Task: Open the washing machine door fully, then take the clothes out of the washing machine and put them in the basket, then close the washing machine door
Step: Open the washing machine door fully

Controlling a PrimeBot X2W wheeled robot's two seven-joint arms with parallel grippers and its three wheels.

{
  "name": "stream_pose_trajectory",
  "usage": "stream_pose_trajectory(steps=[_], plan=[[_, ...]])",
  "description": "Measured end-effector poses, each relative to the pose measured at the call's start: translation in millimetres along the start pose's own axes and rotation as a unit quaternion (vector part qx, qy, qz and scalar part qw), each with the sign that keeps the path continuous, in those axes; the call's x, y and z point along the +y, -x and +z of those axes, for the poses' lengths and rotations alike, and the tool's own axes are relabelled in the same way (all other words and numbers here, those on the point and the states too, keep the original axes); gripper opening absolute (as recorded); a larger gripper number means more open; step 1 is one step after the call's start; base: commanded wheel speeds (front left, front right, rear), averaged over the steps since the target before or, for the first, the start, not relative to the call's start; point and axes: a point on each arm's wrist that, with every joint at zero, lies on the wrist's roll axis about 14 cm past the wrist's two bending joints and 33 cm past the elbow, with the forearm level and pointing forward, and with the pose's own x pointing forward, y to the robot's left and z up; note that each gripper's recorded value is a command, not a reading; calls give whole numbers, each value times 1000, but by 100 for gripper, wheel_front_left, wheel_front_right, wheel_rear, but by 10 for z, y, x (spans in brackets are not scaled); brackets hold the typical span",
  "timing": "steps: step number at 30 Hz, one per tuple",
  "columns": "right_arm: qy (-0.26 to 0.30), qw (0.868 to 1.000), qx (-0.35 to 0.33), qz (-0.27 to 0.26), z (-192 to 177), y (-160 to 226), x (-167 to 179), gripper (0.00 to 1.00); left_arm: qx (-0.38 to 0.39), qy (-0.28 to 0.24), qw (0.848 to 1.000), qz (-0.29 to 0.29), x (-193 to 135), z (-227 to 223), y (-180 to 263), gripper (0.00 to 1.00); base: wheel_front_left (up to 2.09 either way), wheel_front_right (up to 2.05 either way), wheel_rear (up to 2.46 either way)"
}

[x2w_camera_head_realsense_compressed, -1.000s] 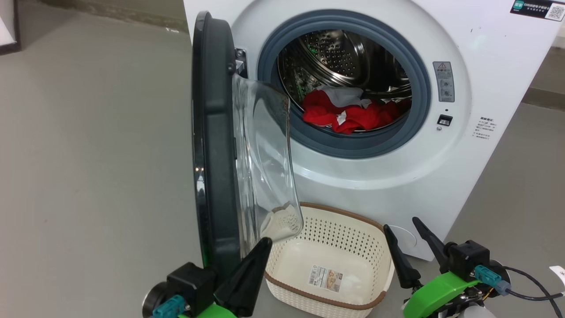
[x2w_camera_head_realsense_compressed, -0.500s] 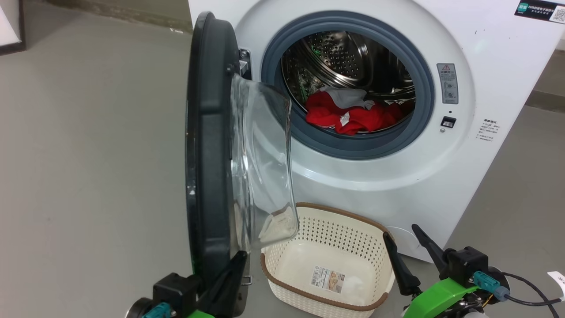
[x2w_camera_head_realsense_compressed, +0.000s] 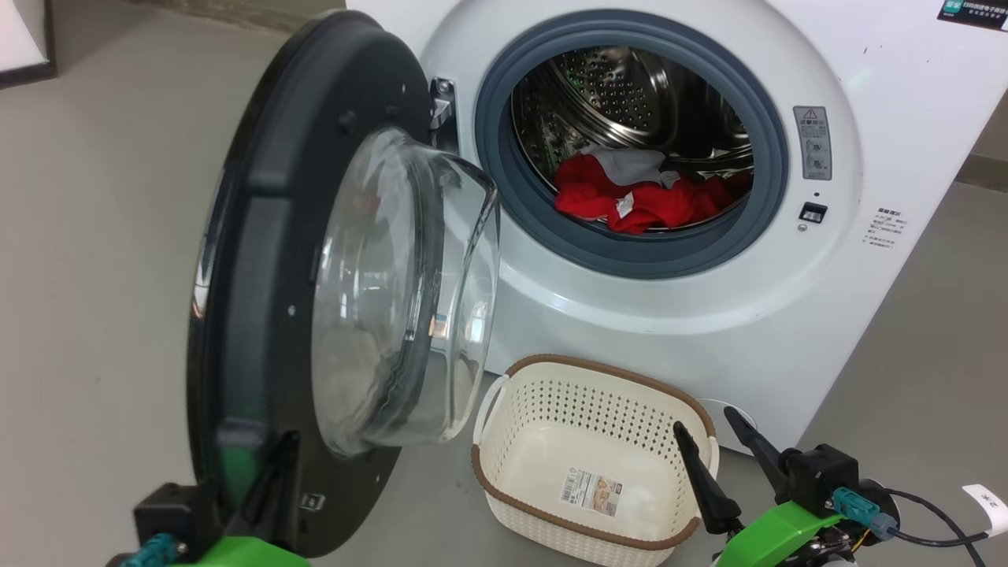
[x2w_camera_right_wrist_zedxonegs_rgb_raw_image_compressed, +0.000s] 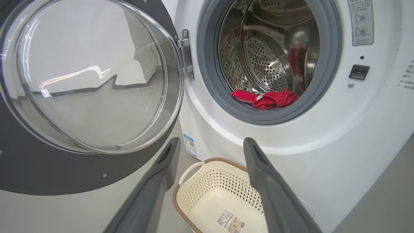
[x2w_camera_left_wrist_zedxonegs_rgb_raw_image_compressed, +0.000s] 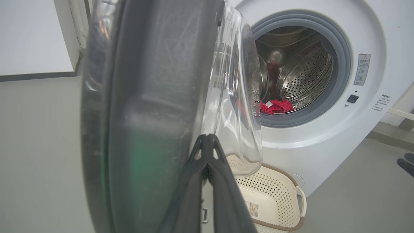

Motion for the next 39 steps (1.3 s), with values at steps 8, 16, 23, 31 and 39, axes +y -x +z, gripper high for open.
stream_pose_trajectory(steps=[8, 16, 23, 31, 39], plan=[[2, 1000, 9, 3, -62, -12, 7, 100, 0, -1, 998, 58, 429, 13, 15, 0, 0, 0, 0], [1, 1000, 14, 2, -106, -16, -10, 100, -1, -7, 995, 100, 773, 10, -42, 0, 0, 0, 0], [7, 1000, 23, -2, -171, -28, -64, 100, -3, -17, 992, 125, 956, 31, -138, 0, 0, 0, 0], [6, 1000, 26, -10, -199, -30, -130, 100, -2, -3, 990, 142, 1113, 32, -231, 0, 0, 0, 0], [7, 999, 30, -16, -233, -17, -181, 100, -2, -20, 986, 164, 1370, 59, -320, 0, 0, 0, 0]])
